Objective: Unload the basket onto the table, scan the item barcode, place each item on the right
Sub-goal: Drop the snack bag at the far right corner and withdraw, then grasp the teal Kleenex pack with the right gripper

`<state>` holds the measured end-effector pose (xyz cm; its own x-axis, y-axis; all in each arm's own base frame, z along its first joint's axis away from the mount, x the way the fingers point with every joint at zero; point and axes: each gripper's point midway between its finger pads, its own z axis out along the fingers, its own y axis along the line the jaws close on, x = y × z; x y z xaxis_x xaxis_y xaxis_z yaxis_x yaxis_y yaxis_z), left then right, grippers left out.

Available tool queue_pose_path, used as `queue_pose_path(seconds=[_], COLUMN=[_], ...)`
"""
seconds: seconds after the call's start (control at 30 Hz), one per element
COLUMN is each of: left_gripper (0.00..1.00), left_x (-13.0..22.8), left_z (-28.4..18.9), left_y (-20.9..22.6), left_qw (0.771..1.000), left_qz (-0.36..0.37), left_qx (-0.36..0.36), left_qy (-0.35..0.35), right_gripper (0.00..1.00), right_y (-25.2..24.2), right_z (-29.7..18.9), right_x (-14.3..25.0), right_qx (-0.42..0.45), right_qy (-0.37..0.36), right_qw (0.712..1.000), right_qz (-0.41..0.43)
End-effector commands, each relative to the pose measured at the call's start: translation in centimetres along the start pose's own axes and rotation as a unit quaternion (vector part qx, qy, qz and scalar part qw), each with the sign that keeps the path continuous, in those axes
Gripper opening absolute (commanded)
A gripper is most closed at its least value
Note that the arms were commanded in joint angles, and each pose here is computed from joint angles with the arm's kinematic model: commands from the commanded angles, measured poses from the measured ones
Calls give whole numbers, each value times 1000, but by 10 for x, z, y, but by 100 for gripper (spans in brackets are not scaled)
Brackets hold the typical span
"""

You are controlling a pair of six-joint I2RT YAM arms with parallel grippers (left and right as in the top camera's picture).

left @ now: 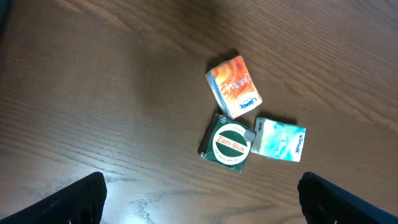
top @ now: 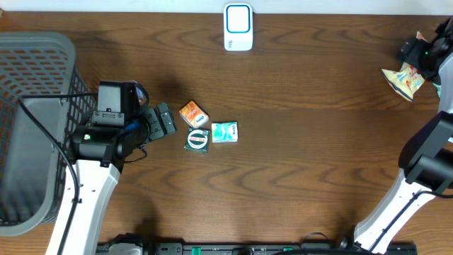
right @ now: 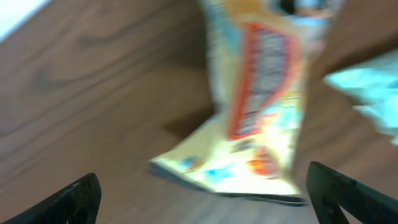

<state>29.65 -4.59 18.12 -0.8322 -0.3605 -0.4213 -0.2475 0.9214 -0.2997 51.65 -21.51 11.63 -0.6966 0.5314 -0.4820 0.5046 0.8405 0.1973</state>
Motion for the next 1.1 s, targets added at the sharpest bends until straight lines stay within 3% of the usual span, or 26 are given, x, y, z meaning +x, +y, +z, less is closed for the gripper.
queue_pose_path(seconds=[0.0,0.17,0.3,0.43,0.63,0.8,0.9,0.97,1.0,1.07], left_gripper=[98,98,98,98,98,98,98,98,98,98], left_x=[-4,-4,-4,-4,-4,-4,-4,-4,-4,-4], left_z=[-2,-2,-2,-2,-2,-2,-2,-2,-2,-2], left_y=[2,2,2,2,2,2,2,3,3,3], left_qw=[1000,1000,1000,1000,1000,1000,1000,1000,1000,1000], left_qz=[-1,-1,-1,-1,-1,-1,-1,-1,-1,-1], left_qx=[-6,-6,-6,-6,-6,-6,-6,-6,-6,-6], left_qy=[-6,-6,-6,-6,-6,-6,-6,-6,-6,-6], right_gripper=[99,99,99,99,99,99,80,55,50,27], right_y=[58,135,190,219,237,263,270,269,267,264], right_z=[-8,-30,-53,-57,-49,-55,-61,-63,-64,-68], right_x=[11,38,75,128,213,290,331,353,361,373], right_qx=[-124,-284,-380,-374,-278,-274,-267,-247,-231,-206], right_qy=[24,74,114,166,254,317,350,364,369,377], right_qw=[992,955,912,892,878,839,815,804,799,790], right_qz=[-15,-37,-107,-191,-295,-348,-376,-401,-415,-437])
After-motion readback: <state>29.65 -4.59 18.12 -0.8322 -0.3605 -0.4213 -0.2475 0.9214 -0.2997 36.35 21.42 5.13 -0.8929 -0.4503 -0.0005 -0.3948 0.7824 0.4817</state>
